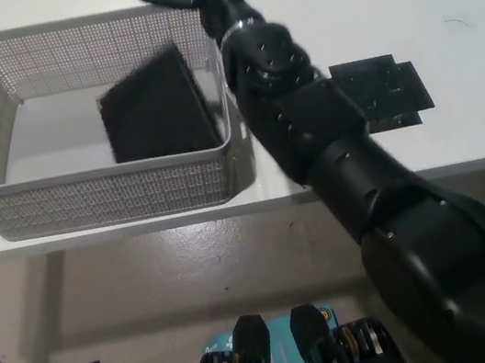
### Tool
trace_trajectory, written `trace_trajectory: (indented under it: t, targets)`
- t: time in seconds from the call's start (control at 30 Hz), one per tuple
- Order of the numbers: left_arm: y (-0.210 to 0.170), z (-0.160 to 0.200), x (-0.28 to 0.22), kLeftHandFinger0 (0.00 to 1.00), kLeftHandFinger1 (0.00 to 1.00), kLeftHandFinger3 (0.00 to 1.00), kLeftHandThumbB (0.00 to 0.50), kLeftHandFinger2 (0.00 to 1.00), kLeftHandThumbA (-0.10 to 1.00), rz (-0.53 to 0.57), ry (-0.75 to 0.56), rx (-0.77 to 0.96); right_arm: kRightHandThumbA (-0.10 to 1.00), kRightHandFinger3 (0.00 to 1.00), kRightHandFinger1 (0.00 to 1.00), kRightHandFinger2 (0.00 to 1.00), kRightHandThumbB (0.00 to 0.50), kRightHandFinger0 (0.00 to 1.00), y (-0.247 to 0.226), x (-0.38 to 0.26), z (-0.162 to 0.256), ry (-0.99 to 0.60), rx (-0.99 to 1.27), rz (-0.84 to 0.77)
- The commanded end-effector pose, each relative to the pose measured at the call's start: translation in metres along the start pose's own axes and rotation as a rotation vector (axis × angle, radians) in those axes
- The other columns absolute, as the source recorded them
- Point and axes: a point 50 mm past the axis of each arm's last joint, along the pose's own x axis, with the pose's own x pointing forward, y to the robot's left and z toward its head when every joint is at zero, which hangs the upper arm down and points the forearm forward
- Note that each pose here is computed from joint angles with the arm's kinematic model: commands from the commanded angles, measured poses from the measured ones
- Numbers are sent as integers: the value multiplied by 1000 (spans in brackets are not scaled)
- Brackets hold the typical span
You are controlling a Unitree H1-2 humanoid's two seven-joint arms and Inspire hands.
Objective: A notebook is kept standing on the table on the right hand side and a container is kept on the left hand side and the robot uses its right hand to grab the notebook and places it in the container
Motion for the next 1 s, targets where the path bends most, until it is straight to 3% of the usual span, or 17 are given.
trace_trajectory:
  t: [0.0,0.07,0.27,0.43,0.5,0.53,0.6,0.73,0.83,0.87,0.93,0.97]
  targets:
    - [0,6,-3,1000,1000,1000,360,1000,1000,-26,-51,12,956,1000,1000,1000,440,1000,8,17,92,-286,-10,154]
    - [-2,7,-3,1000,1000,1000,357,1000,1000,-21,-49,5,1000,1000,1000,1000,442,1000,-1,9,121,-360,-35,172]
    - [0,9,-3,1000,1000,1000,363,1000,1000,-18,-44,4,969,1000,1000,1000,500,1000,-48,-69,204,-655,-100,159]
    - [5,12,1,1000,1000,1000,365,1000,1000,-17,-56,22,1000,1000,1000,1000,477,1000,-96,-161,224,-844,-248,138]
    - [6,17,3,1000,1000,1000,409,1000,1000,-17,-69,27,1000,1000,1000,1000,444,1000,-113,-212,211,-892,-315,107]
    - [6,19,7,1000,1000,1000,429,1000,1000,-16,-80,19,1000,1000,1000,1000,392,1000,-123,-253,192,-938,-377,95]
    - [6,21,12,1000,1000,1000,451,1000,1000,-16,-93,6,1000,1000,1000,1000,424,1000,-125,-291,171,-925,-371,72]
    - [3,26,22,1000,1000,1000,439,1000,1000,-18,-136,-10,1000,1000,1000,1000,448,1000,-128,-362,117,-826,-353,25]
    - [6,33,30,1000,1000,1000,440,1000,1000,-26,-164,0,1000,1000,1000,1000,428,1000,-129,-397,58,-614,-339,-46]
    - [6,35,31,1000,1000,1000,440,1000,1000,-30,-173,6,1000,1000,1000,1000,376,1000,-131,-406,40,-558,-316,-52]
    - [6,38,34,1000,1000,1000,431,1000,1000,-30,-187,5,1000,1000,1000,1000,353,1000,-135,-415,22,-482,-331,-61]
    - [6,42,34,1000,1000,1000,390,1000,1000,-32,-200,10,1000,1000,1000,1000,364,1000,-139,-426,0,-399,-362,-105]
